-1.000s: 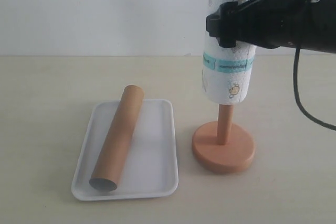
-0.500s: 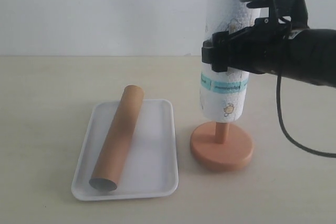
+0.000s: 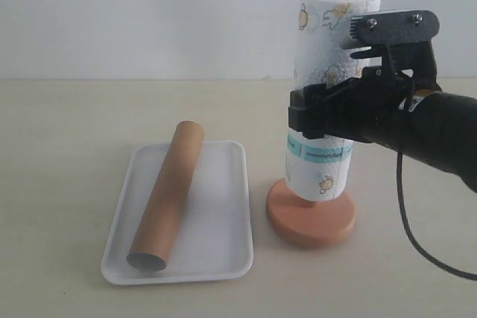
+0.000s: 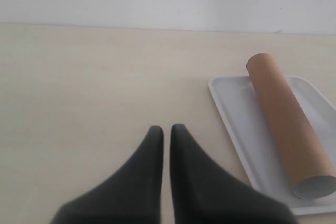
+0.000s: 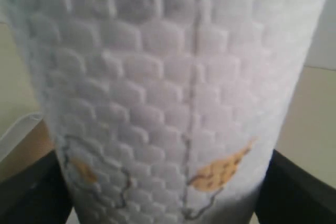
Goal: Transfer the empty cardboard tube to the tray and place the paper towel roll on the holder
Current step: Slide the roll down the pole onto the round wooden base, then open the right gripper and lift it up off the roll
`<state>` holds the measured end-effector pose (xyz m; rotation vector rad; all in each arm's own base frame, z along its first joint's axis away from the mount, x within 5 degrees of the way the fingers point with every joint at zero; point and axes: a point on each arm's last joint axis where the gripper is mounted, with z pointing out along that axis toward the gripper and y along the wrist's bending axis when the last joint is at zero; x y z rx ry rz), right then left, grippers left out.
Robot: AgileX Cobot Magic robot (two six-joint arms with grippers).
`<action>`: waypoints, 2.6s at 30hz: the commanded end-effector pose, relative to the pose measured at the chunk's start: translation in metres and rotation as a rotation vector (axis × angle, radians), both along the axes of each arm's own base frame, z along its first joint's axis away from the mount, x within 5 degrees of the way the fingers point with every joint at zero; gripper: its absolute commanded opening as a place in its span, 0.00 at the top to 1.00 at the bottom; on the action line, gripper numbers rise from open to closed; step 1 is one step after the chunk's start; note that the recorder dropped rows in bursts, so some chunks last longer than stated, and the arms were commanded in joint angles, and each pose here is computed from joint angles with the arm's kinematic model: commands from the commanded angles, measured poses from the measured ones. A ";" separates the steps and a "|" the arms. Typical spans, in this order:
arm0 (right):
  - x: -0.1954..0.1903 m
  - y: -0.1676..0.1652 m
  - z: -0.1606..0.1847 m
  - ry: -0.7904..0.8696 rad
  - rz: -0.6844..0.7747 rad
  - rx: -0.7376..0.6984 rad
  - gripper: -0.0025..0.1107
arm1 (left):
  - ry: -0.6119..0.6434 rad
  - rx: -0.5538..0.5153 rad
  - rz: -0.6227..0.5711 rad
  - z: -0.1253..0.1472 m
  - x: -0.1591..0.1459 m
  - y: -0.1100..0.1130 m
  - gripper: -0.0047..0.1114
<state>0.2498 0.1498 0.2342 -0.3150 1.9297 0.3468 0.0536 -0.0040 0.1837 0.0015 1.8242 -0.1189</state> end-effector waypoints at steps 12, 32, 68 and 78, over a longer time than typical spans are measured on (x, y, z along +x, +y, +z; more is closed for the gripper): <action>-0.007 0.000 -0.007 -0.065 0.058 -0.014 0.62 | -0.004 0.006 0.002 -0.001 0.000 0.000 0.92; -0.007 -0.001 -0.001 -0.102 0.038 0.031 0.20 | -0.004 0.006 0.002 -0.001 0.000 0.000 0.92; -0.122 -0.060 0.105 -0.164 0.194 0.142 0.97 | -0.004 0.006 0.002 -0.001 0.000 0.000 0.92; -0.123 -0.059 0.101 -0.107 0.192 0.165 0.97 | -0.004 0.006 0.002 -0.001 0.000 0.000 0.92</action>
